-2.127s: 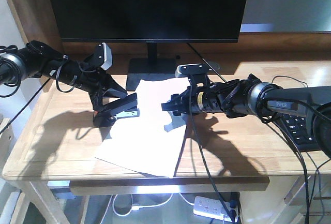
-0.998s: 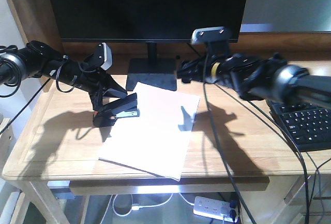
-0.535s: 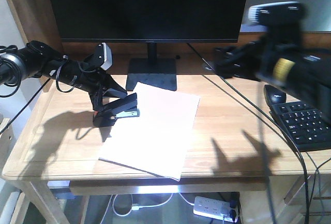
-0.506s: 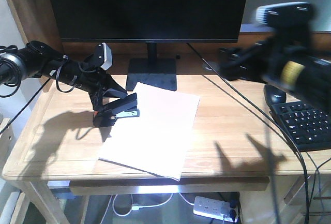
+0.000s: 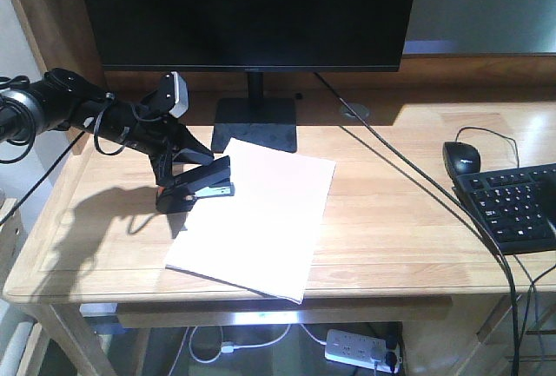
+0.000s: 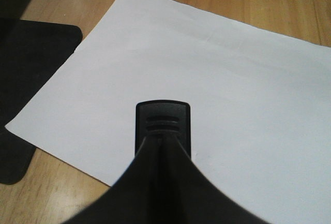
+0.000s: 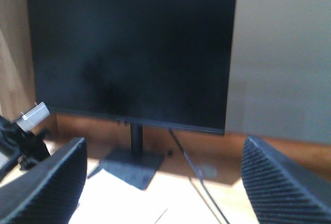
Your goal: Grab stapler and paper to desk for stapling
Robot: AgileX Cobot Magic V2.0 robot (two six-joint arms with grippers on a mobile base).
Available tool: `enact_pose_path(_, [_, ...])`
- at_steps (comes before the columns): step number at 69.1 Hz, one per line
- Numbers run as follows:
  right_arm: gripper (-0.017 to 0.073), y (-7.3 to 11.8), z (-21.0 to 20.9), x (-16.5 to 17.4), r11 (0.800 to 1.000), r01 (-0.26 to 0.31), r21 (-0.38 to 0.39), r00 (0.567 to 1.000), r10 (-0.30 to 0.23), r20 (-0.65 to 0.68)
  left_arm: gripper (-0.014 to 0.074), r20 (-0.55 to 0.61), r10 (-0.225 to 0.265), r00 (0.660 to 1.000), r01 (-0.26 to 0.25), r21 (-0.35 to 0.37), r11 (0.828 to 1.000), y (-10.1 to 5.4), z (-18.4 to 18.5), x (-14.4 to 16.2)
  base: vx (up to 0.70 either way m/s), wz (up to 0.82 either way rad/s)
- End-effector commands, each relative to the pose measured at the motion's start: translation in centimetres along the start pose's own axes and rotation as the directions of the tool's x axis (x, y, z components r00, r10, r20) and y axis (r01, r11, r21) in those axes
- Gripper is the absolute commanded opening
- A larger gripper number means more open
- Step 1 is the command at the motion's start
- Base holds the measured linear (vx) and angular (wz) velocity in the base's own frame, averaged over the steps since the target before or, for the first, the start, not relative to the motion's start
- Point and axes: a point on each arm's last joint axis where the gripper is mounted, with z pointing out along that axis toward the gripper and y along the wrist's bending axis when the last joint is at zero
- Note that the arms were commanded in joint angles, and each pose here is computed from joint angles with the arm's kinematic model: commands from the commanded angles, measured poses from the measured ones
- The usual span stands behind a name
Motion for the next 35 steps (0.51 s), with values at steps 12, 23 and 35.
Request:
enact_pose_path(12, [0.057,-0.2,-3.2,3.3,1.0,0.012,0.017,0.997,-0.013,0.08,-0.0006,0.082,0.037,0.996,-0.033,-0.05,0.998,0.1,-2.3,-3.7,0.0,0.0])
enact_pose_path(23, [0.057,-0.2,-3.4,3.6,1.0,0.003,0.014,0.996,-0.004,0.084,-0.0006,0.082,0.037,0.996,-0.033,-0.05,0.998,0.1,-2.3,-3.7,0.0,0.0])
enact_pose_path(35, [0.057,-0.2,-3.4,3.6,1.0,0.002,0.015,0.996,-0.004,0.084,-0.0006,0.082,0.037,0.996,-0.033,-0.05,0.998,0.1,-2.3,-3.7,0.0,0.0])
